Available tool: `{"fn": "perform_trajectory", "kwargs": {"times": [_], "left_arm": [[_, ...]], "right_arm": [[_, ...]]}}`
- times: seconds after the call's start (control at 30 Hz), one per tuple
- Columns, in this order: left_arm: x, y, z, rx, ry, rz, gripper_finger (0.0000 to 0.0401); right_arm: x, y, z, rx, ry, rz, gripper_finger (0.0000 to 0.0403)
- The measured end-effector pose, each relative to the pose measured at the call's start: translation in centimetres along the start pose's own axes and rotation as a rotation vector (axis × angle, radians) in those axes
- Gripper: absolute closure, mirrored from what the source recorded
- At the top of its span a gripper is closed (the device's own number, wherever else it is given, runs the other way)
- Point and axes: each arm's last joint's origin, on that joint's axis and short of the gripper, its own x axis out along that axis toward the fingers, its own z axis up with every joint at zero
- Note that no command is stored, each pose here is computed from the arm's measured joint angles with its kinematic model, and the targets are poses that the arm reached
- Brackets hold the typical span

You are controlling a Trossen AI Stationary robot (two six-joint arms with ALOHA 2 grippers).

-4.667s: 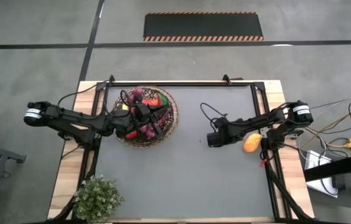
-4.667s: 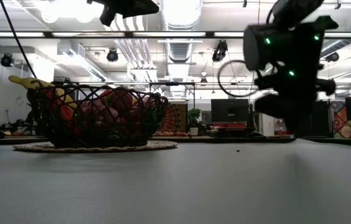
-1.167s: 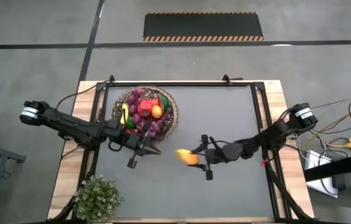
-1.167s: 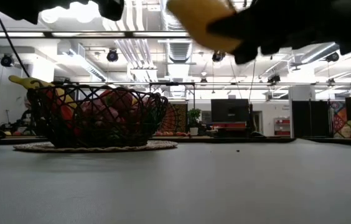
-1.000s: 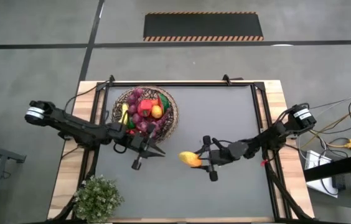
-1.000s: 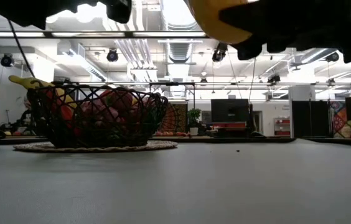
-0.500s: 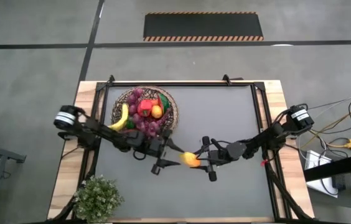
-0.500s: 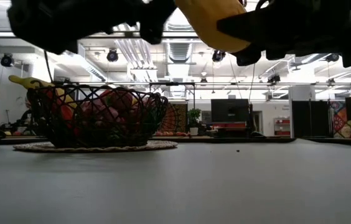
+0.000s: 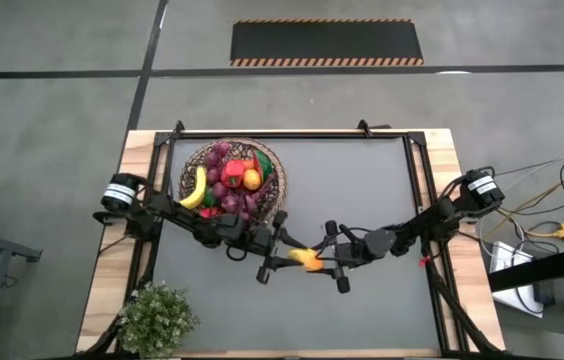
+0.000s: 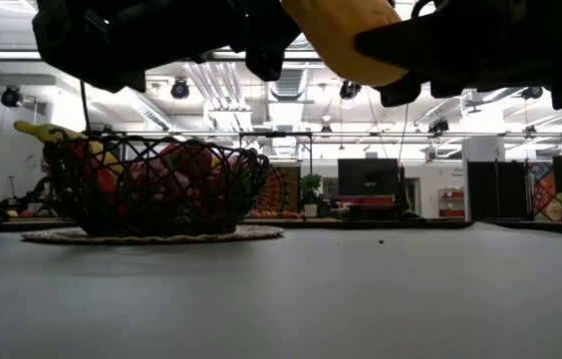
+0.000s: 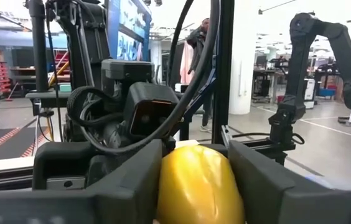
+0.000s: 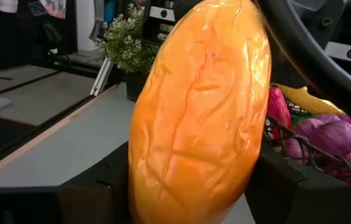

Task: Build produce basket
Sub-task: Put the yellow mango into the wire basket

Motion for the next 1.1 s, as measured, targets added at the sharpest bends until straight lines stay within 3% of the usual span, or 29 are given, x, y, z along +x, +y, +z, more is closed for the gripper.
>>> {"fn": "perform_trajectory", "kwargs": {"times": [0.07, 0.4, 0.57, 0.77, 0.93, 1.1], "left_arm": [[0.0, 0.0, 0.0, -0.004, 0.001, 0.002, 0.0271], [-0.2, 0.1, 0.5, -0.035, 0.047, 0.084, 0.0272], [-1.8, 0.0, 2.2, -0.043, 0.264, 0.333, 0.0272], [-5.4, -0.5, 6.3, -0.031, 0.434, 0.698, 0.0272], [-8.4, -0.6, 10.9, -0.107, 0.434, 0.777, 0.0273], [-11.9, -0.5, 12.4, -0.171, 0.559, 0.867, 0.0273]], "right_arm": [[0.0, 0.0, 0.0, 0.017, 0.0, 0.0, 0.0182], [-0.3, -0.5, 0.8, 0.125, 0.003, -0.09, 0.0079], [-1.1, -0.8, 1.8, 0.247, 0.07, -0.096, 0.0057], [-2.6, -1.4, 2.8, 0.346, 0.16, -0.165, 0.0063], [-2.9, -1.6, 2.9, 0.354, 0.187, -0.2, 0.0074], [-2.7, -1.4, 2.3, 0.344, 0.213, -0.199, 0.0076]]}}
